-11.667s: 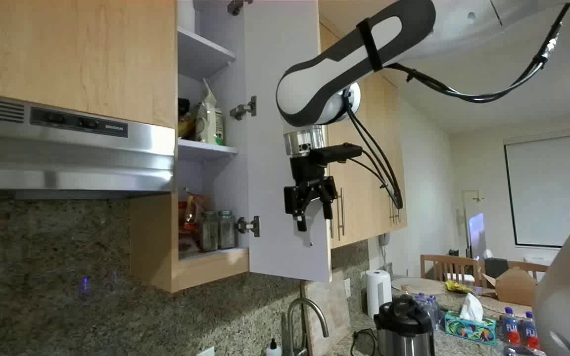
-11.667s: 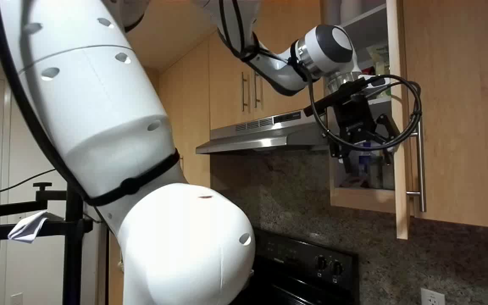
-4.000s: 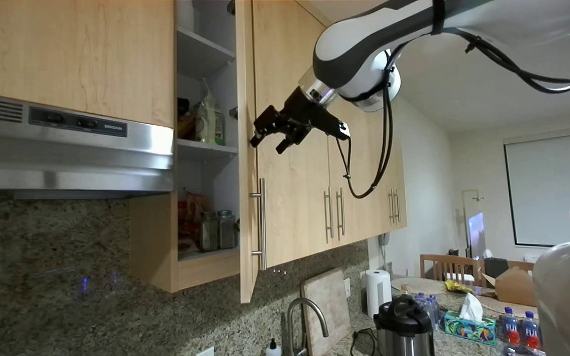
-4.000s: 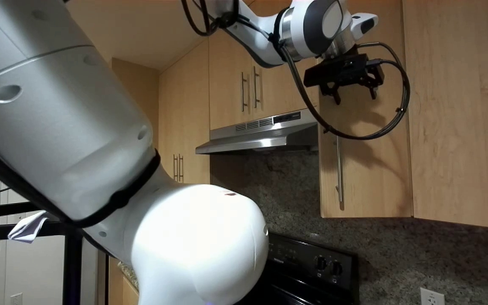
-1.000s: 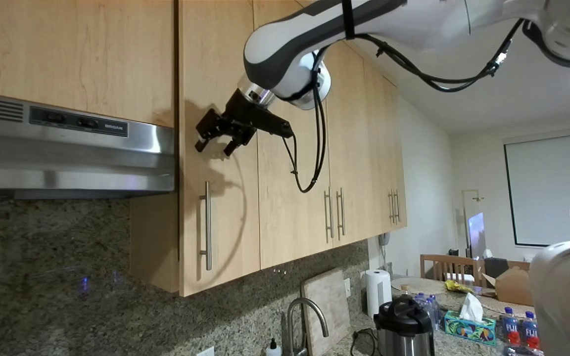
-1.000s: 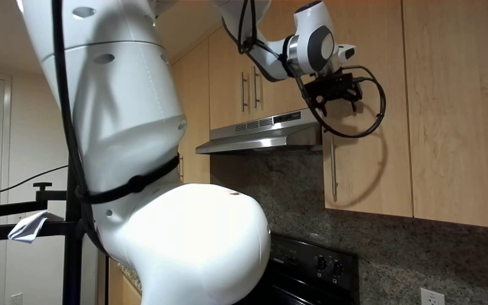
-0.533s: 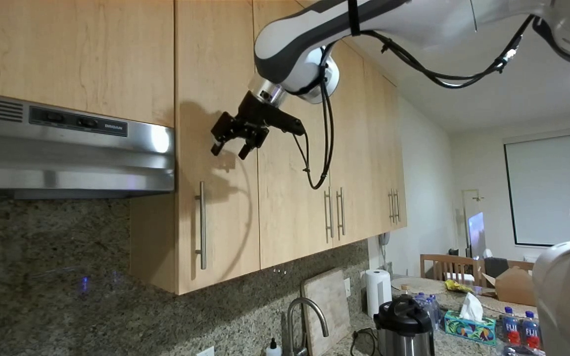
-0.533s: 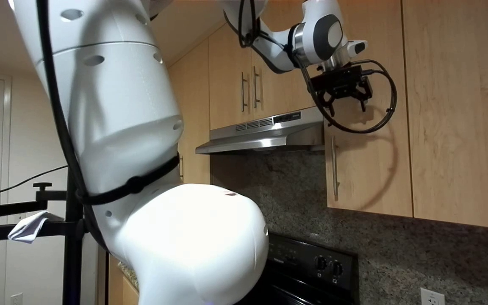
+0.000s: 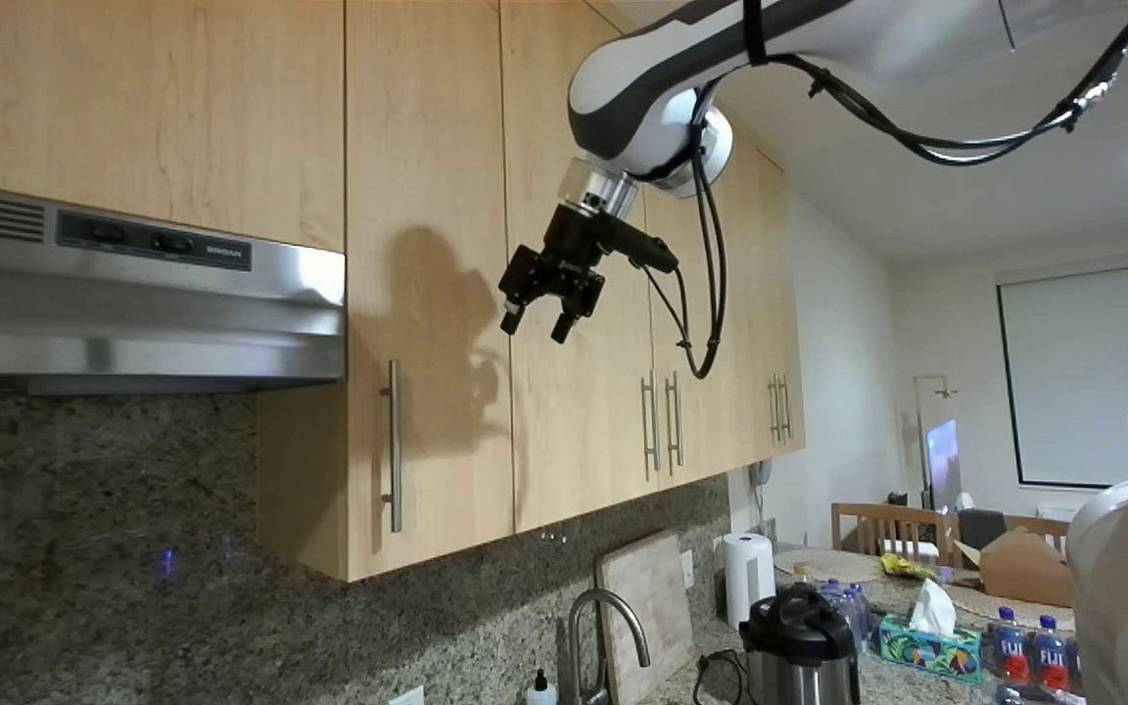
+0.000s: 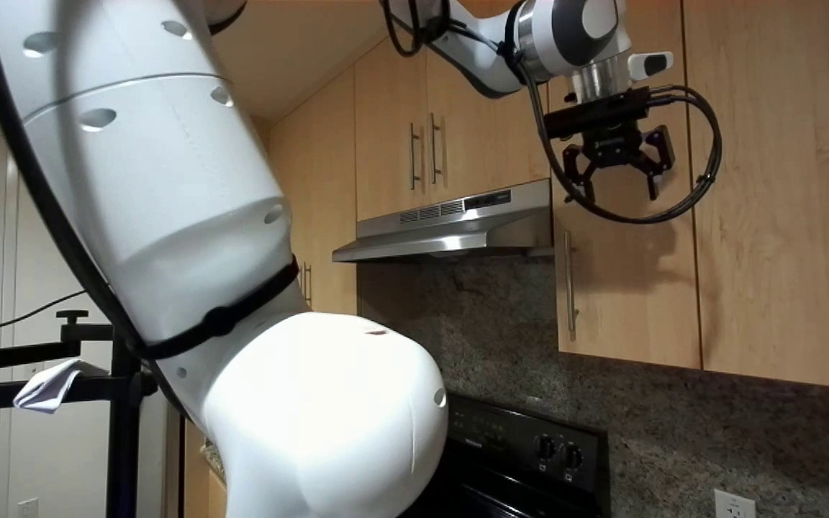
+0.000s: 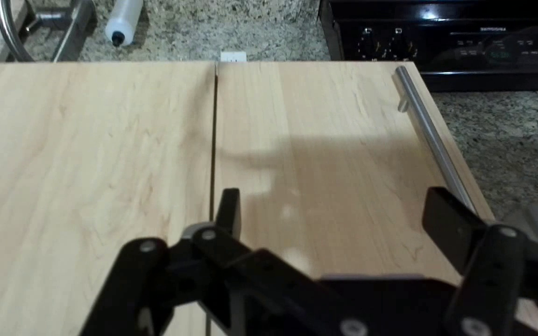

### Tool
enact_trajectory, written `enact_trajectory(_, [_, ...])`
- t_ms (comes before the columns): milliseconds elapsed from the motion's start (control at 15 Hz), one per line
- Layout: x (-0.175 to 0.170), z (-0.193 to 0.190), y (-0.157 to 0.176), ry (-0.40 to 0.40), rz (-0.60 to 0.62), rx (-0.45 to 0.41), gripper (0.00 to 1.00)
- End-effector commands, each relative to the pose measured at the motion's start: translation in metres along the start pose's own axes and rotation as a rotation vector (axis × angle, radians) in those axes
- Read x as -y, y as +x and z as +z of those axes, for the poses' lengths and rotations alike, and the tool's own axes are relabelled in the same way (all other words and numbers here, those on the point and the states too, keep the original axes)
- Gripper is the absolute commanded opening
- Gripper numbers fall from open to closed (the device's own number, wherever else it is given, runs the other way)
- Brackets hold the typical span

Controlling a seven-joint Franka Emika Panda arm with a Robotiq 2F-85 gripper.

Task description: Close the open upper cabinet door

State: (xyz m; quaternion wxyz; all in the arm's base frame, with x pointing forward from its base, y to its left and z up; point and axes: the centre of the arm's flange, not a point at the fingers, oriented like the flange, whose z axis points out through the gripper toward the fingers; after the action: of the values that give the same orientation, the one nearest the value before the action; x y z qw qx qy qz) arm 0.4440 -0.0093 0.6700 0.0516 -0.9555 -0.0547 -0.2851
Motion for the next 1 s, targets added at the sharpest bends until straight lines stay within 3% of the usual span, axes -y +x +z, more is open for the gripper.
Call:
enact_trajectory(0, [-0.022,0.008,-0.046,0.015,0.085,0.058,1.00])
enact_trajectory(200, [-0.033,0.026,-0.077,-0.019,0.139,0.098,1.00])
enact_trajectory(533, [-0.046,0.049,-0.130,-0.050,0.128,0.186,1.00])
enact_trajectory(933, [-0.042,0.060,-0.179,-0.073,0.052,0.339,1.00])
